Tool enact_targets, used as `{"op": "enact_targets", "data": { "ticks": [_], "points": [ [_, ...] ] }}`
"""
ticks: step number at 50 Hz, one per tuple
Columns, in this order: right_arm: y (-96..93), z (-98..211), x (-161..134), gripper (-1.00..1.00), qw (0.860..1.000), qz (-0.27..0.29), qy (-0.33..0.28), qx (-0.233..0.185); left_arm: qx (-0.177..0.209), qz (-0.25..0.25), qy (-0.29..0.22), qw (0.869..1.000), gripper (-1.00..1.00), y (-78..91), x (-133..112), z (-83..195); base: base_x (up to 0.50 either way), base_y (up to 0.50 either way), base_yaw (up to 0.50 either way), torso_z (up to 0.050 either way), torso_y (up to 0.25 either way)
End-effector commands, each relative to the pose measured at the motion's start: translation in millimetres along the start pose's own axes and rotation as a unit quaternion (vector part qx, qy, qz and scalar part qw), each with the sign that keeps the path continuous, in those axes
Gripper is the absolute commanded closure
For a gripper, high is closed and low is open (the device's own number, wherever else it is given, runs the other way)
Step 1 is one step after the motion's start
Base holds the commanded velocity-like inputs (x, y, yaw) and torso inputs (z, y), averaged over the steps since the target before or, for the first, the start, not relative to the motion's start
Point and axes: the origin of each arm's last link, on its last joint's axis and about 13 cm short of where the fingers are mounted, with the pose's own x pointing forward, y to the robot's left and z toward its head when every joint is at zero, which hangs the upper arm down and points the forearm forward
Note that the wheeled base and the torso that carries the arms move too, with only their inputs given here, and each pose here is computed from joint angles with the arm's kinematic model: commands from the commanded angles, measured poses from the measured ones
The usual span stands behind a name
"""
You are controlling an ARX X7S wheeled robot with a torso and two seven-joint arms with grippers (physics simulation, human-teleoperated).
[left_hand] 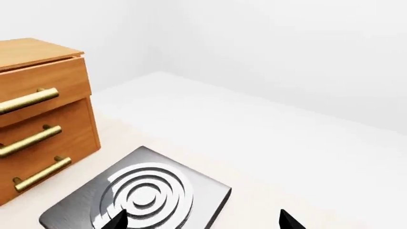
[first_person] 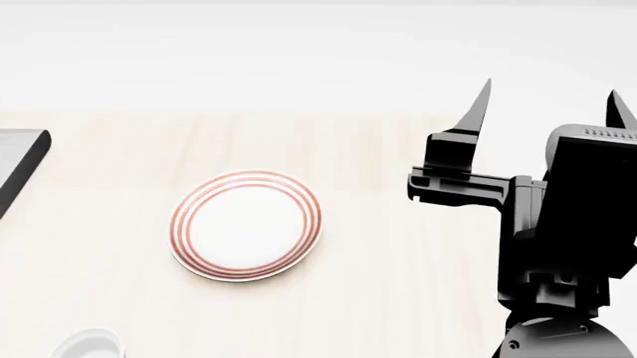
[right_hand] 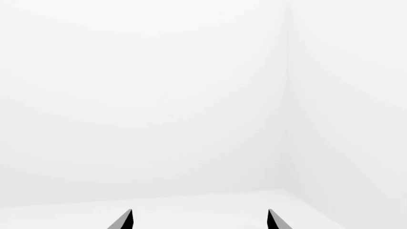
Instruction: Pick the akita bowl next to the ramekin and place it on the plate.
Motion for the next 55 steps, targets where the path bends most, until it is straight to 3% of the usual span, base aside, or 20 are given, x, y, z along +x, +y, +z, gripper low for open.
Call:
{"op": "enact_targets", "data": {
  "ticks": [1, 17, 55],
  "points": [
    [-0.1, 0, 0, -1.00, 1.000, 0.000, 0.000, 0.000, 0.003, 0.016, 0.025, 1.000, -1.00, 4.3, -1, -8, 0.00, 0.00, 0.00, 0.000, 0.000],
    [0.2, -1, 0, -1.00, 1.000, -0.001, 0.000, 0.000, 0.044, -0.004, 0.063, 0.997, -1.00, 3.1, -2, -17, 0.00, 0.00, 0.00, 0.000, 0.000],
    [0.0, 1, -1, -1.00, 1.000, -0.002, 0.000, 0.001, -0.019, -0.020, 0.067, 0.997, -1.00, 0.2, -4, -31, 0.00, 0.00, 0.00, 0.000, 0.000]
  ]
}}
